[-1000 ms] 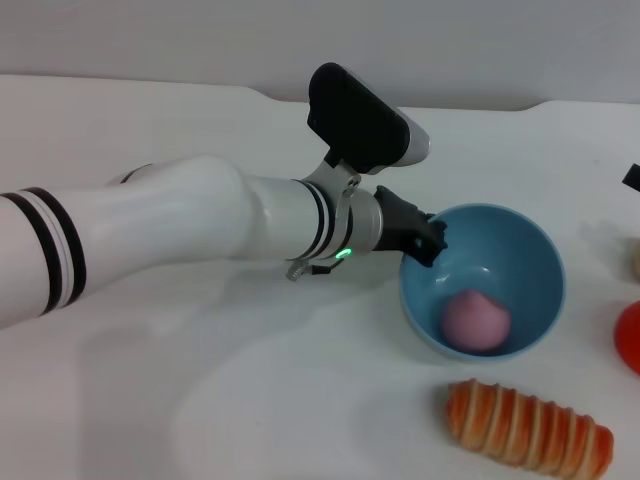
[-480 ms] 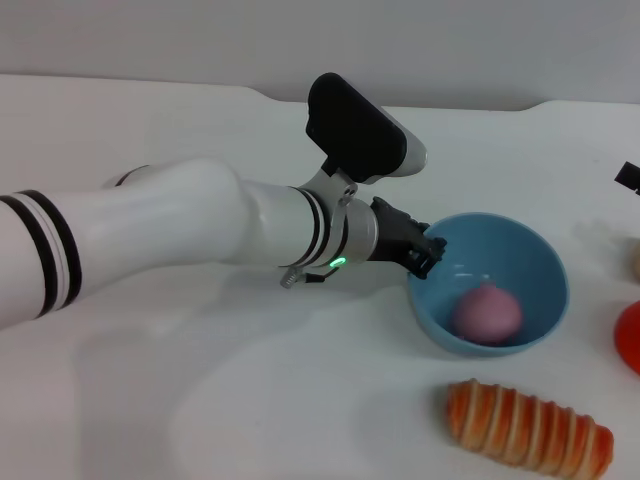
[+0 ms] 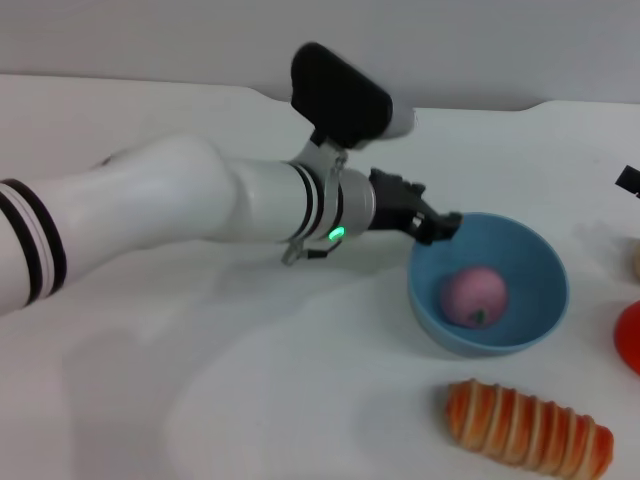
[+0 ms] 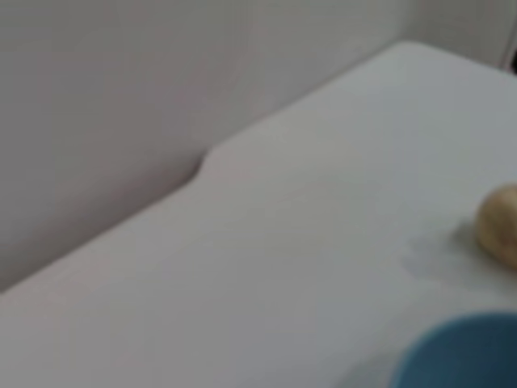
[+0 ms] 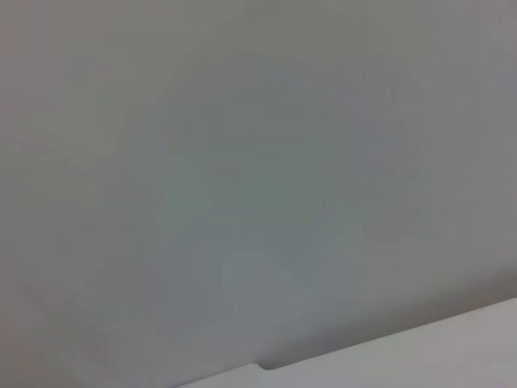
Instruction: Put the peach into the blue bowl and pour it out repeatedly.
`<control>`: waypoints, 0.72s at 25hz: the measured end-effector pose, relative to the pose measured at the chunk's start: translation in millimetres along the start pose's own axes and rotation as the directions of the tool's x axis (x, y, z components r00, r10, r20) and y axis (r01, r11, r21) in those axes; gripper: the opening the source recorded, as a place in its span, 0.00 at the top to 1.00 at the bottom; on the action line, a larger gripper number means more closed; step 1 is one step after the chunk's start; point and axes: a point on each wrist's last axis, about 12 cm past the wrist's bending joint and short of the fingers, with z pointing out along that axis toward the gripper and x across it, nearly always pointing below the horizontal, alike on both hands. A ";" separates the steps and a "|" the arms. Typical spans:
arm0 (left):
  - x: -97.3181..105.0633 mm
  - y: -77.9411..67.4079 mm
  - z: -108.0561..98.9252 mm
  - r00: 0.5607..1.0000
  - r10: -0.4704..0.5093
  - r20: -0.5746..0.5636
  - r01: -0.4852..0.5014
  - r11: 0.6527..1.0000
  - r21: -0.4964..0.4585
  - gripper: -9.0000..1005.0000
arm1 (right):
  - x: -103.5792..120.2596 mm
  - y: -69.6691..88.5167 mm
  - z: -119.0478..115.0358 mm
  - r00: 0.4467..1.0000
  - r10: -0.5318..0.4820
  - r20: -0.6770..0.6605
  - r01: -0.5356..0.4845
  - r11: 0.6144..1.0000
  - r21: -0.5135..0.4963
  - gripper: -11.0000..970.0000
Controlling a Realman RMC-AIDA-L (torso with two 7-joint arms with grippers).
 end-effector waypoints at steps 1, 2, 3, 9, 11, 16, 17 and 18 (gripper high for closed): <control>-3.1 2.2 -1.6 1.000 -0.015 0.014 0.015 1.000 -0.003 0.60 | -0.2 -0.3 -0.5 1.000 -0.001 0.000 0.001 1.000 0.002 0.55; -5.6 4.0 -3.2 0.999 -0.028 0.027 0.029 1.000 -0.005 0.57 | -0.5 -0.6 -1.0 1.000 -0.002 0.001 0.002 1.000 0.003 0.55; -8.9 5.9 -5.3 0.998 -0.044 0.043 0.044 0.999 -0.005 0.53 | -1.0 -0.9 -1.5 1.000 -0.002 0.003 0.002 1.000 0.005 0.55; -19.8 21.0 -19.1 0.982 -0.113 0.152 0.122 0.991 -0.047 0.45 | -2.1 -3.1 -4.6 0.998 -0.064 0.016 0.064 0.998 0.018 0.55; -22.3 28.7 -26.5 0.970 -0.114 0.216 0.137 0.986 -0.093 0.45 | -1.2 -3.1 -4.3 0.991 -0.128 0.026 0.128 0.992 0.021 0.55; -15.0 48.1 -45.9 0.922 -0.117 0.370 0.223 0.940 -0.259 0.45 | 7.7 -2.7 -1.1 0.956 -0.281 0.087 0.279 0.960 0.034 0.55; -10.7 51.5 -48.3 0.916 -0.124 0.382 0.242 0.929 -0.281 0.45 | 9.5 -2.9 -0.7 0.944 -0.315 0.099 0.312 0.949 0.042 0.55; -7.5 54.2 -50.1 0.912 -0.128 0.390 0.257 0.919 -0.298 0.45 | 11.1 -3.0 -0.3 0.934 -0.341 0.109 0.338 0.940 0.050 0.55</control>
